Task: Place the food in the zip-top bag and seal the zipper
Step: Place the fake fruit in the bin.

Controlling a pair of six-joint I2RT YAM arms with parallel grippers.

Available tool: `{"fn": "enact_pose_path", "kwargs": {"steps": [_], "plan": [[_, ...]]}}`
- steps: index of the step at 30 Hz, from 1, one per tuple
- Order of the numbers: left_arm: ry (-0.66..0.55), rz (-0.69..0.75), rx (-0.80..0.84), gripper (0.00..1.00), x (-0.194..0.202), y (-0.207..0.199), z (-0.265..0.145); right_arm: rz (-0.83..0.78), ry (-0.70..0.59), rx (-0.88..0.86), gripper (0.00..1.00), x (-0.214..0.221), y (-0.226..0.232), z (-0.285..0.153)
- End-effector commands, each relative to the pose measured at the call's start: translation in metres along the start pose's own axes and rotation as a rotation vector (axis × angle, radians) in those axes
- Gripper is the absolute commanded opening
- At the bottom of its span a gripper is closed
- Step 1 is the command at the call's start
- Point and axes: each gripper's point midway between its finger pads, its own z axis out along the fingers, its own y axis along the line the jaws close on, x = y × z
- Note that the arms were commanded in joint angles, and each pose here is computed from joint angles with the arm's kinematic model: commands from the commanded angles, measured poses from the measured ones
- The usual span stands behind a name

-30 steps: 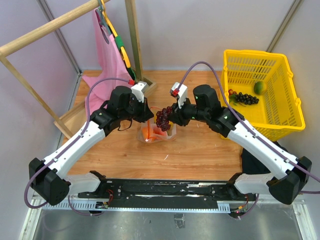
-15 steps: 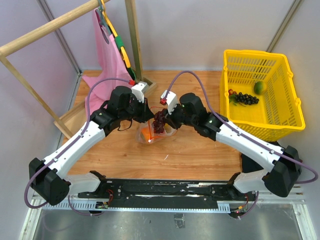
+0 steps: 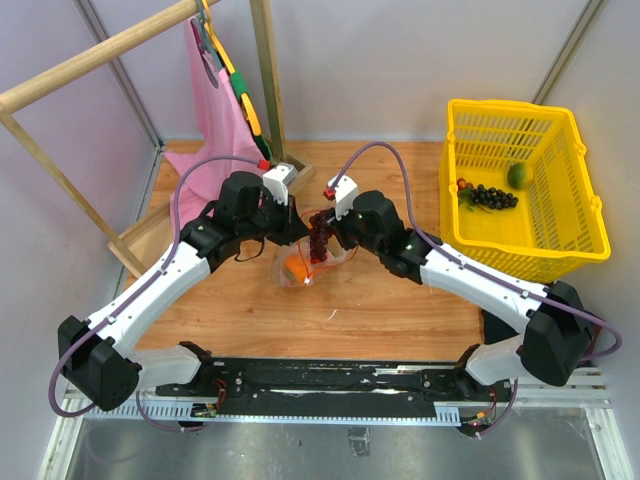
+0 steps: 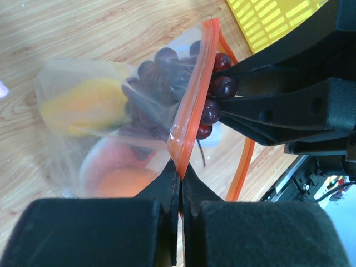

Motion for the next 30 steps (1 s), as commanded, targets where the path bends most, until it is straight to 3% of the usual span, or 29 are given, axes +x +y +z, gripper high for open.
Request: {"fn": "enact_pose_path", "kwargs": {"steps": [1, 12, 23, 30], "plan": [[-0.039, 0.006, 0.04, 0.0, -0.01, -0.007, -0.003, 0.057, -0.088, -0.014, 0.08, -0.022, 0.015, 0.008], [-0.049, 0.004, 0.039, 0.0, -0.012, -0.008, -0.005, 0.103, -0.012, 0.058, 0.54, -0.001, 0.009, 0.019], [-0.054, -0.002, 0.023, 0.0, -0.012, -0.005, -0.005, 0.101, -0.047, 0.021, 0.6, -0.027, 0.007, -0.026], [-0.058, -0.004, 0.022, 0.0, -0.013, -0.005, -0.006, 0.156, 0.055, 0.132, 0.62, 0.003, -0.012, -0.052]]}}
